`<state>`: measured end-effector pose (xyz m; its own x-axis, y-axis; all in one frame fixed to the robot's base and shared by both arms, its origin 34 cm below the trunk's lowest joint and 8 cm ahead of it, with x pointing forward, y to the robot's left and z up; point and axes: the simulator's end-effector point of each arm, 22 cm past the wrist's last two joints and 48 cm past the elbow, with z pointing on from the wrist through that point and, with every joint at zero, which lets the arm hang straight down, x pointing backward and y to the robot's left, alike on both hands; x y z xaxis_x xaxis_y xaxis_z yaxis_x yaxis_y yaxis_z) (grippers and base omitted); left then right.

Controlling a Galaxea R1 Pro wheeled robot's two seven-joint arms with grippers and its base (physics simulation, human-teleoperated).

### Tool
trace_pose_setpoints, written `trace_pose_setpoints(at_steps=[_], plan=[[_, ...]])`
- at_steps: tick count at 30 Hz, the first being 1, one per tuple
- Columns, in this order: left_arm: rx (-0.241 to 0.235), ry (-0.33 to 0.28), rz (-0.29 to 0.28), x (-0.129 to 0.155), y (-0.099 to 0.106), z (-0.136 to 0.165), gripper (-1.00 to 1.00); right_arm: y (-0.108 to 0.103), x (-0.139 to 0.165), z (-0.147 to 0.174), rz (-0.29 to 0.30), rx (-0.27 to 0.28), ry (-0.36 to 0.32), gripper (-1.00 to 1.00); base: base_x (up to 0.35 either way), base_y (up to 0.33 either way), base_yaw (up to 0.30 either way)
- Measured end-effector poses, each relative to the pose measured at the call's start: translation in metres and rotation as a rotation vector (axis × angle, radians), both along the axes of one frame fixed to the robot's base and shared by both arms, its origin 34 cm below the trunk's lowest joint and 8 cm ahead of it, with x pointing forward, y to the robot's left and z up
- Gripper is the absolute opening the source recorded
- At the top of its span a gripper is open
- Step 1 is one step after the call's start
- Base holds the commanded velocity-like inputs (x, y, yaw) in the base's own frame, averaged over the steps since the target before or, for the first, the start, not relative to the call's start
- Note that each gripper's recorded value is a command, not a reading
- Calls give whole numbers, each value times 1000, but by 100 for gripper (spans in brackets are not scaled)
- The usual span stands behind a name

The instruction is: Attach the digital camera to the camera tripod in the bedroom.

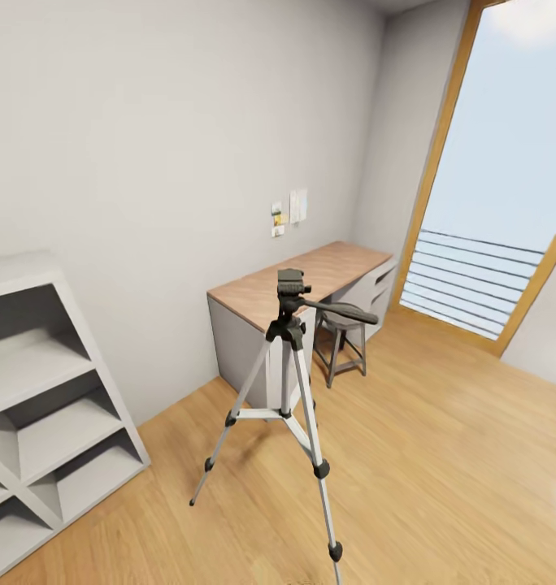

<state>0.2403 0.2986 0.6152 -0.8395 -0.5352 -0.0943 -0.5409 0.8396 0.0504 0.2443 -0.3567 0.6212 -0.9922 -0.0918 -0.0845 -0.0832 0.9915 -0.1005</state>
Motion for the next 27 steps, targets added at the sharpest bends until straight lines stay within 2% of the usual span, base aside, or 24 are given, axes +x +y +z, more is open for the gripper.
trace_pose_setpoints(at_steps=[27], plan=[[-3, 50, 0, -19, -1, -6, -100, 5, -12, -6, -4, 8, 21, 100, 0, 0, 0]])
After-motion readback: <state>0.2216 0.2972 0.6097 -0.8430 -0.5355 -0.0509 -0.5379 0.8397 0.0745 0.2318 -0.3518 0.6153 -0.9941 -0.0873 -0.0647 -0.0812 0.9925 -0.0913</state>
